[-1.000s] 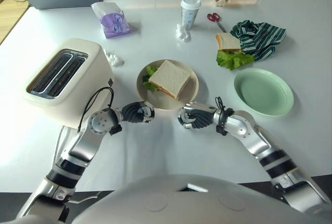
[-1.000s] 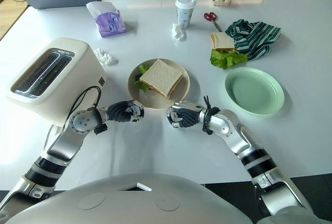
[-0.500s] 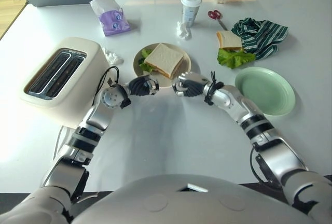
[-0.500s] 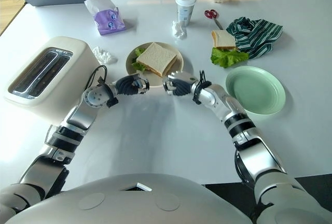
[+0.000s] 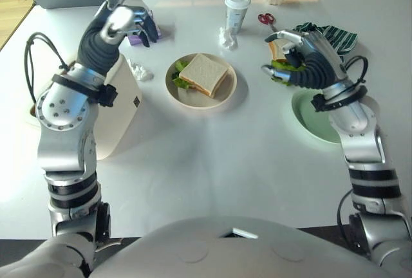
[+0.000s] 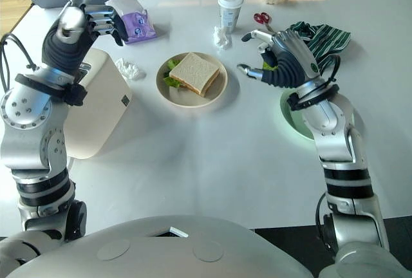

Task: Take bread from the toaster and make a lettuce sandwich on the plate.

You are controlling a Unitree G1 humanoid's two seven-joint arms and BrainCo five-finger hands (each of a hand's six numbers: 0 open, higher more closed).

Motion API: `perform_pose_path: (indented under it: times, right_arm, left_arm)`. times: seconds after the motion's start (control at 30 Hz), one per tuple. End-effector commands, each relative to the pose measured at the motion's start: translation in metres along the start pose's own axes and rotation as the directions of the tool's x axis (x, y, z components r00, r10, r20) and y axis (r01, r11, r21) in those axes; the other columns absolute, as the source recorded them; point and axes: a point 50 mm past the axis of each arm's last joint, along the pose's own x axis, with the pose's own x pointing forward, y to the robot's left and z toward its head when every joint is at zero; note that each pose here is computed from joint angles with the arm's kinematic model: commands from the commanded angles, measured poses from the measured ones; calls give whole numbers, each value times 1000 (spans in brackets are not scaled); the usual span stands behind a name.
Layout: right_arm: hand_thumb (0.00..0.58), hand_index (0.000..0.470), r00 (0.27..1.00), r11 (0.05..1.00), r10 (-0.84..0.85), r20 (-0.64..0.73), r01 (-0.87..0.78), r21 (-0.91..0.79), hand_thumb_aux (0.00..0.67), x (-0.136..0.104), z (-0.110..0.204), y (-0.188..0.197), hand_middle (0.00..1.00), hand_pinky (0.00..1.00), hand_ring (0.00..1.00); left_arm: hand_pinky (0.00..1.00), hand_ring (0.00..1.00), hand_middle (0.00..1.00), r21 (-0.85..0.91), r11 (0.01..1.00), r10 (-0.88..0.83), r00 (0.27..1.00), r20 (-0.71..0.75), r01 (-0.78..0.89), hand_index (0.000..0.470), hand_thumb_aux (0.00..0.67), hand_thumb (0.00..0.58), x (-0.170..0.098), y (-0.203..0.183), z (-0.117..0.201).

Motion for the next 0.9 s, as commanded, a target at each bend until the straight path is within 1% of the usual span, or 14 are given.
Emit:
perform_pose_path:
  times: [0.03,0.27,0.3,0.33,0.4,0.47,0.5,0.6,0.7,0.8,0.9]
  right_arm:
    - [0,0,1000,1000,0,-23,0,9,0,-5,4,-1,0,0,0]
    - [0,0,1000,999,-26,-11,26,28,0,-5,12,-3,0,0,0]
    - [0,0,1000,999,-21,-4,21,36,0,-5,13,-1,0,0,0]
    - [0,0,1000,998,-21,3,21,54,0,-6,15,0,0,0,0]
    - [0,0,998,987,-55,-23,58,150,0,-6,14,1,0,0,0]
    - [0,0,997,973,-66,-48,75,217,0,-3,16,6,0,0,0]
    - [0,0,996,966,-63,-58,75,247,0,-1,18,9,0,0,0]
    - [0,0,999,963,-26,-41,35,267,0,8,30,19,0,0,0]
    - [0,0,996,942,-27,-90,56,332,0,15,35,31,0,0,0]
    - [0,0,993,945,19,-116,20,325,0,7,32,50,0,0,0]
    - [0,0,986,944,20,-165,36,329,0,-2,23,53,0,0,0]
  left_arm:
    - [0,0,0,-9,1000,-5,999,-45,5,0,0,0,-7,-6,-6]
    - [0,0,0,-1,1000,3,999,-43,-3,0,0,0,-8,-7,-6]
    - [0,0,0,34,999,8,998,-54,-6,0,0,0,-8,-7,-9]
    - [0,0,0,64,998,7,998,-66,-3,0,0,0,-8,-9,-12]
    - [0,0,0,82,997,9,996,-93,-1,0,0,0,-7,-13,-19]
    - [0,0,0,43,999,25,992,-125,-20,0,0,0,-5,-21,-29]
    - [0,0,0,24,999,34,987,-155,-30,0,0,0,-4,-26,-37]
    - [0,0,0,-4,1000,-6,971,-238,6,0,0,0,-5,-42,-57]
    - [0,0,0,-20,1000,6,942,-336,-14,0,0,0,-8,-52,-77]
    - [0,0,0,13,993,113,893,-435,-120,0,0,0,-13,-56,-97]
    - [0,0,0,53,982,183,845,-502,-181,0,0,0,-19,-64,-109]
